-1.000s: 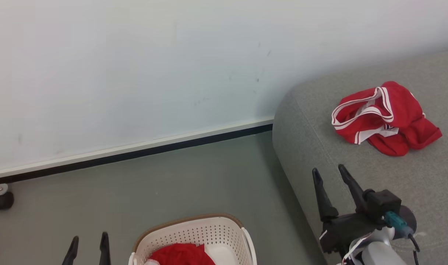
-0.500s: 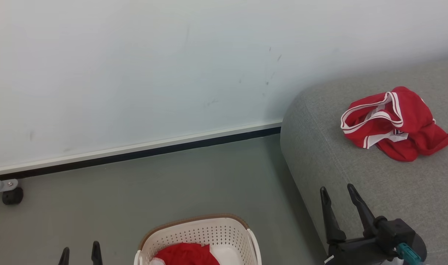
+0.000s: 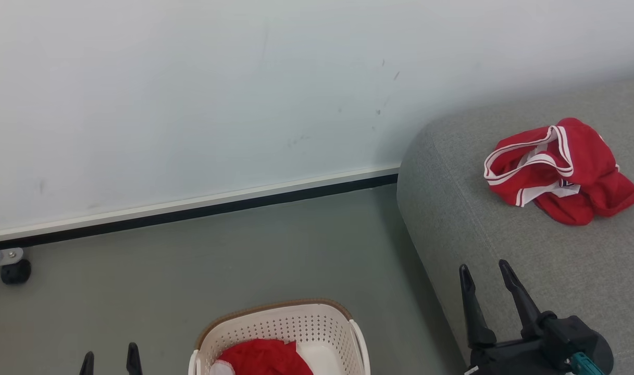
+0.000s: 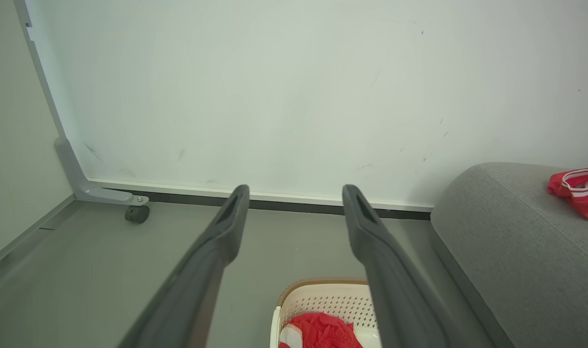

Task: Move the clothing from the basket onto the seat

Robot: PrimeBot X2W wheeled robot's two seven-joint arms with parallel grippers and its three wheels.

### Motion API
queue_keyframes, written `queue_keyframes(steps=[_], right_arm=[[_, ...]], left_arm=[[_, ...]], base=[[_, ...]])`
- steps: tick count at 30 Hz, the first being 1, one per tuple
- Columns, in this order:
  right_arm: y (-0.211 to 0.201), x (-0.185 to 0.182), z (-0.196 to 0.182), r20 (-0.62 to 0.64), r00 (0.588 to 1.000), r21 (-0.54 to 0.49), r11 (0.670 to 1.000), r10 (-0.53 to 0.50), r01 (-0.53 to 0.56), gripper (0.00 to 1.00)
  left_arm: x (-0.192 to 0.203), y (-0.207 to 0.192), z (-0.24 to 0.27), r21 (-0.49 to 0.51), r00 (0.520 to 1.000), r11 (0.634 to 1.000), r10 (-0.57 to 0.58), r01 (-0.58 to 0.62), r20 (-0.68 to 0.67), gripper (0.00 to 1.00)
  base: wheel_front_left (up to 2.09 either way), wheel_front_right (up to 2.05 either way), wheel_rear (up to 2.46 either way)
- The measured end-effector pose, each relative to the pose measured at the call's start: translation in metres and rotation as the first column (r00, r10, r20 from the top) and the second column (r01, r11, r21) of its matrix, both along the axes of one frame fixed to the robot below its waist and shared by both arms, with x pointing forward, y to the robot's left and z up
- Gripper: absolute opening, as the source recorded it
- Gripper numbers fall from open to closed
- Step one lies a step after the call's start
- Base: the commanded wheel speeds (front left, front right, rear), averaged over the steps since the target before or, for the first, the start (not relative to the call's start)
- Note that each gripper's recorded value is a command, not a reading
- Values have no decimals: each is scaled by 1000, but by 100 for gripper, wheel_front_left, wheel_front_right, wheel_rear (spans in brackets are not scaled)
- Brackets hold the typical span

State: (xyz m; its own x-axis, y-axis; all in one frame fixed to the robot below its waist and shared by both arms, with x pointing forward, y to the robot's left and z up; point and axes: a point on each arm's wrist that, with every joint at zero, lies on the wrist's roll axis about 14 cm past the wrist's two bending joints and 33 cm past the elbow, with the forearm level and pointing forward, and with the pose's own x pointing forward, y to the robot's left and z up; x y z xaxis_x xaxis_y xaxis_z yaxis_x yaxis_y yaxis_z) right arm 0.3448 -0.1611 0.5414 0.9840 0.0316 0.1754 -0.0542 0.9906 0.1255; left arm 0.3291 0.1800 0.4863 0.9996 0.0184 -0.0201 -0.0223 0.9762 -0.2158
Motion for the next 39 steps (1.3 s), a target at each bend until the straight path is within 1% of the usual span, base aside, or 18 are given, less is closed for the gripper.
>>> queue_keyframes(steps=[11,33,39], right_arm=[[-3,0,1,2,1000,4,1000,-12,12,100],[-4,4,-4,-13,1000,4,1000,-16,16,100],[-6,8,-8,-26,999,4,1000,-23,23,100]], left_arm=[[2,1,5,22,1000,1000,5,-5,17,100],[4,2,4,23,1000,999,22,-23,15,100],[9,-11,-4,21,1000,1000,-15,15,-12,100]], base=[[0,0,0],[0,0,0],[0,0,0]])
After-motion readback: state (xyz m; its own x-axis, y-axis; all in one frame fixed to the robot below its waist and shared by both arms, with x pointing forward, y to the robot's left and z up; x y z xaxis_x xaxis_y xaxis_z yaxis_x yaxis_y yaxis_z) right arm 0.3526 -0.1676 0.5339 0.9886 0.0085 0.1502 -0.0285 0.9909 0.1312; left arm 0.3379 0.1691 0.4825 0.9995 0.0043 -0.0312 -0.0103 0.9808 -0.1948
